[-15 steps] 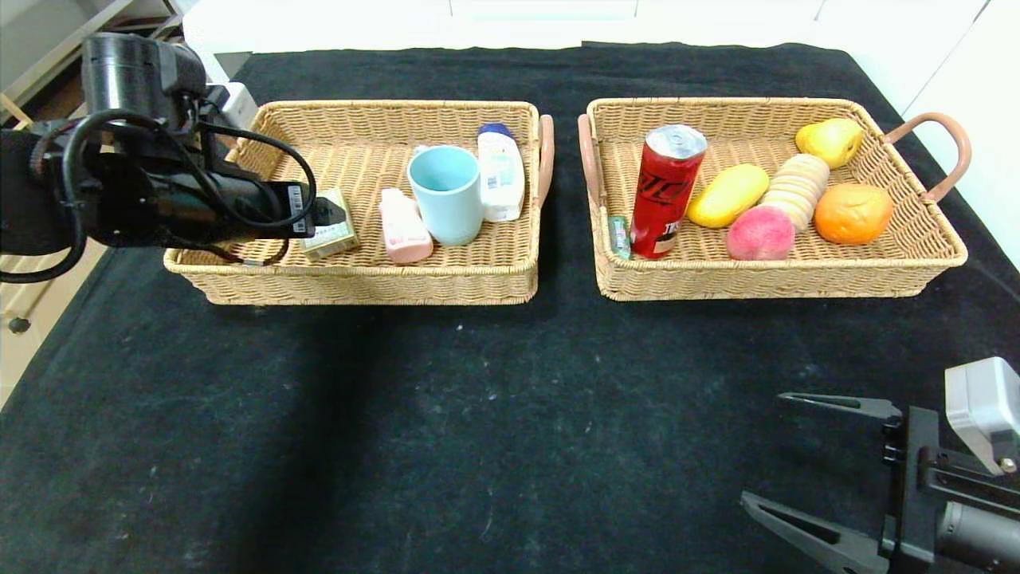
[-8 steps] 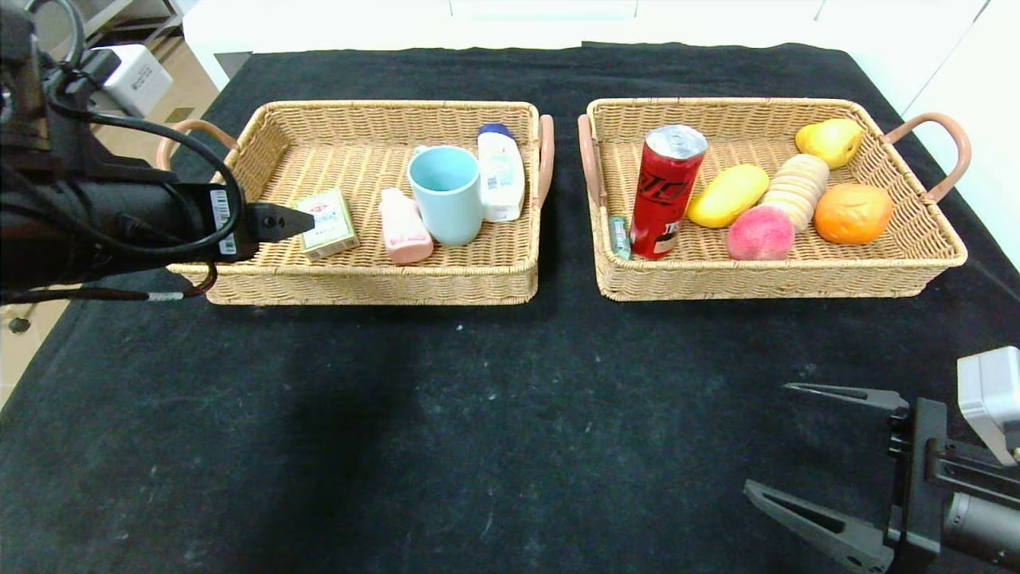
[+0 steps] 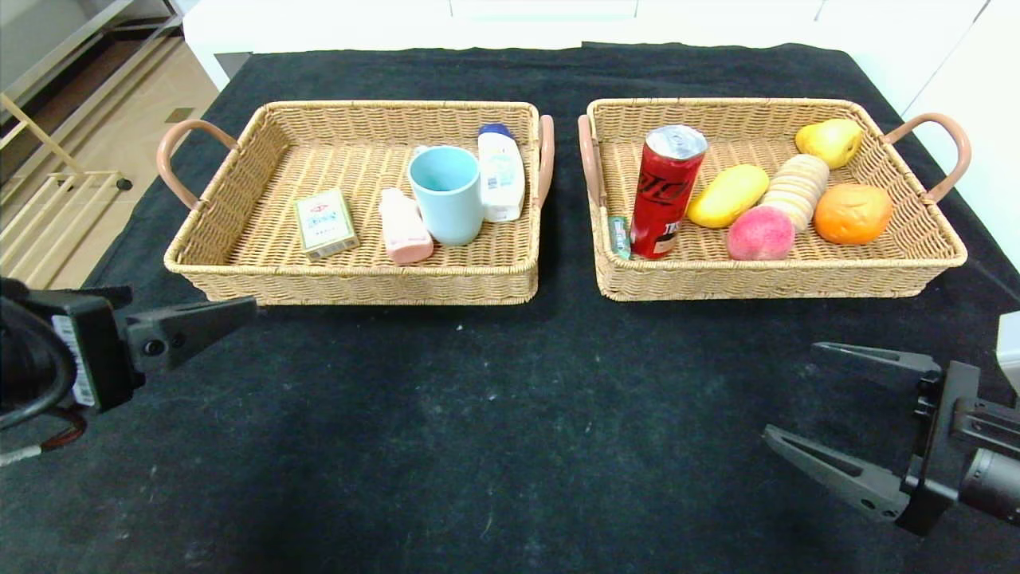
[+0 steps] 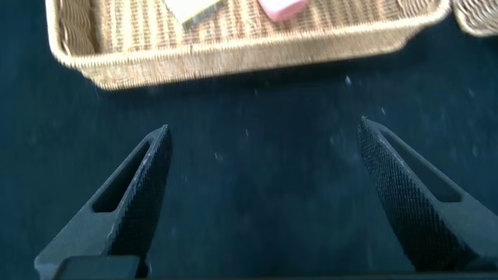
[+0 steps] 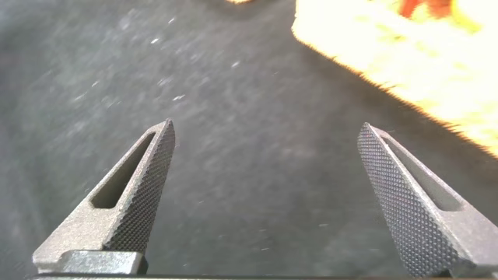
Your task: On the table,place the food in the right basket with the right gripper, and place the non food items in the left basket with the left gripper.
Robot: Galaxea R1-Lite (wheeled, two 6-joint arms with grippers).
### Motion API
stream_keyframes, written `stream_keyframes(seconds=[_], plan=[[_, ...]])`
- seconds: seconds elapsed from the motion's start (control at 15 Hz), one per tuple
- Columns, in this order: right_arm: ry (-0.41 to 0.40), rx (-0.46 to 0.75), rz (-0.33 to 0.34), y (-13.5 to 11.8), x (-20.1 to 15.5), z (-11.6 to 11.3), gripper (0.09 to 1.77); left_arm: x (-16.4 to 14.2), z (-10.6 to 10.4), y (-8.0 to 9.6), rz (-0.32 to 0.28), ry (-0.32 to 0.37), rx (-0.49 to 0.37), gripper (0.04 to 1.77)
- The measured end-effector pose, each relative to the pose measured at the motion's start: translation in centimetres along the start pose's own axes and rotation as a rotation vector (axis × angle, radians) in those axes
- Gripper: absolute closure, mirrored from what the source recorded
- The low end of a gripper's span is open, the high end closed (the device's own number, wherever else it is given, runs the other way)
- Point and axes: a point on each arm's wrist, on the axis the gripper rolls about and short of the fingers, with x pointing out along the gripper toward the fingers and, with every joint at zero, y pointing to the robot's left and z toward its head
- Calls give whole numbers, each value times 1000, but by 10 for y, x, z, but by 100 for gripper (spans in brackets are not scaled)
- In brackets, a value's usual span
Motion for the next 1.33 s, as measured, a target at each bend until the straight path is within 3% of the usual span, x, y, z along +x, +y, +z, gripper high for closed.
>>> stream_keyframes(seconds=[0.13, 0.33, 0.6, 0.73, 1.07, 1.2, 1.33], plan=[[-17, 4, -50, -3, -7, 8, 15, -14, -12, 3, -7, -7, -6, 11], [33, 37, -130, -2, -23, 14, 15, -33, -19, 9, 7, -46, -12, 11], [107, 78, -168, 15, -64, 25, 15, -60, -29, 19, 60, -108, -24, 10], [139, 96, -202, 31, -93, 33, 15, -75, -36, 25, 115, -146, -2, 10], [95, 76, -436, 74, -163, 46, 15, -120, -52, 33, 208, -215, 42, 10], [112, 88, -508, 90, -184, 43, 15, -142, -55, 31, 206, -220, 45, 10], [48, 90, -585, 102, -198, 46, 15, -167, -60, 25, 158, -231, 51, 9]])
